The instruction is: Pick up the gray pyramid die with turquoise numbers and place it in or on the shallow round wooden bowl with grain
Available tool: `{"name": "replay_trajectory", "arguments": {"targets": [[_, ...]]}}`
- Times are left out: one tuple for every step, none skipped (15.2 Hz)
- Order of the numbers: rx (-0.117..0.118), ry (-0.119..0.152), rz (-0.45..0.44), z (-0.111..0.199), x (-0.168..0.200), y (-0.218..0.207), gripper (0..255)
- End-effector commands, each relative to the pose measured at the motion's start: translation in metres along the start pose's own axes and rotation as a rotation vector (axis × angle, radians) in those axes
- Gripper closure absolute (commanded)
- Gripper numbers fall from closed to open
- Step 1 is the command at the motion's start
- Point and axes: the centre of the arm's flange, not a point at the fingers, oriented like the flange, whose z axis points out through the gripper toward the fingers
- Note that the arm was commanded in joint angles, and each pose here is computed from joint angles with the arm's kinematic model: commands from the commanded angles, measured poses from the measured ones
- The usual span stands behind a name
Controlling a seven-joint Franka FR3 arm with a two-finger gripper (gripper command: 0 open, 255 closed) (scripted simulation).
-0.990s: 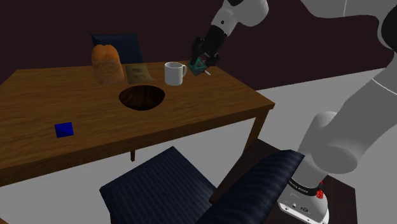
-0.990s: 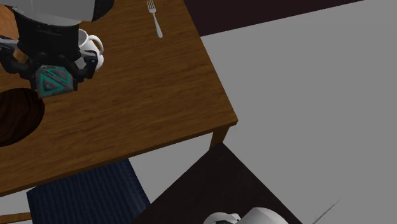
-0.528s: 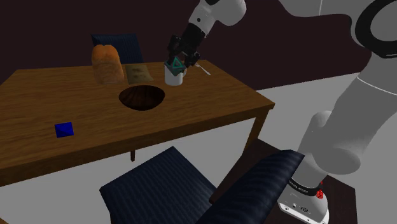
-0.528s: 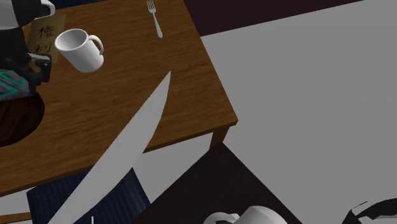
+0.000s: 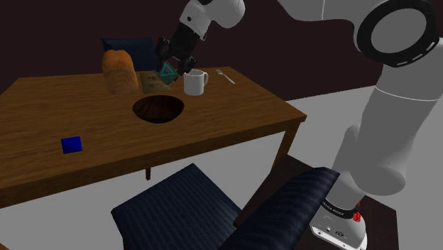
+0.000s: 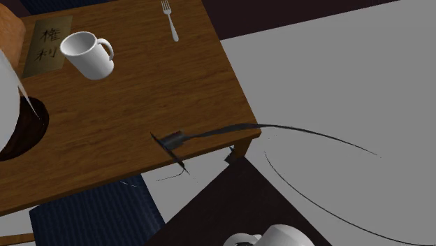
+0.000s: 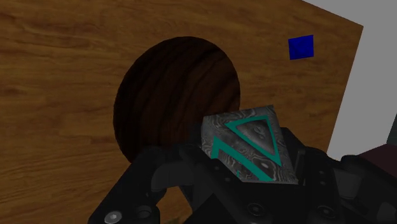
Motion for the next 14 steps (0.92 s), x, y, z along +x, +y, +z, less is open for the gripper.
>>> {"name": "replay_trajectory", "arguments": {"targets": [[0.001,0.001,0.001,0.018,0.011,-0.028,255],[0.001,0.001,0.001,0.023,0.011,-0.025,255],[0.001,0.001,0.001,0.027,0.011,-0.022,255],[0.001,0.001,0.001,0.031,0.011,-0.019,255],[0.001,0.001,0.001,0.036,0.011,-0.016,255],[0.001,0.001,0.001,0.040,0.011,-0.013,255],[0.001,0.001,0.001,0.045,0.011,-0.010,255],[0.001,0.001,0.001,0.049,0.011,-0.007,255],[0.001,0.001,0.001,0.054,0.012,-0.004,255],[0.001,0.001,0.001,0.058,0.012,-0.002,255],[0.001,0.001,0.001,0.062,0.012,0.001,255],[0.001,0.001,0.001,0.067,0.012,0.004,255],[0.001,0.001,0.001,0.071,0.012,0.007,255],[0.001,0.001,0.001,0.076,0.012,0.010,255]]}}
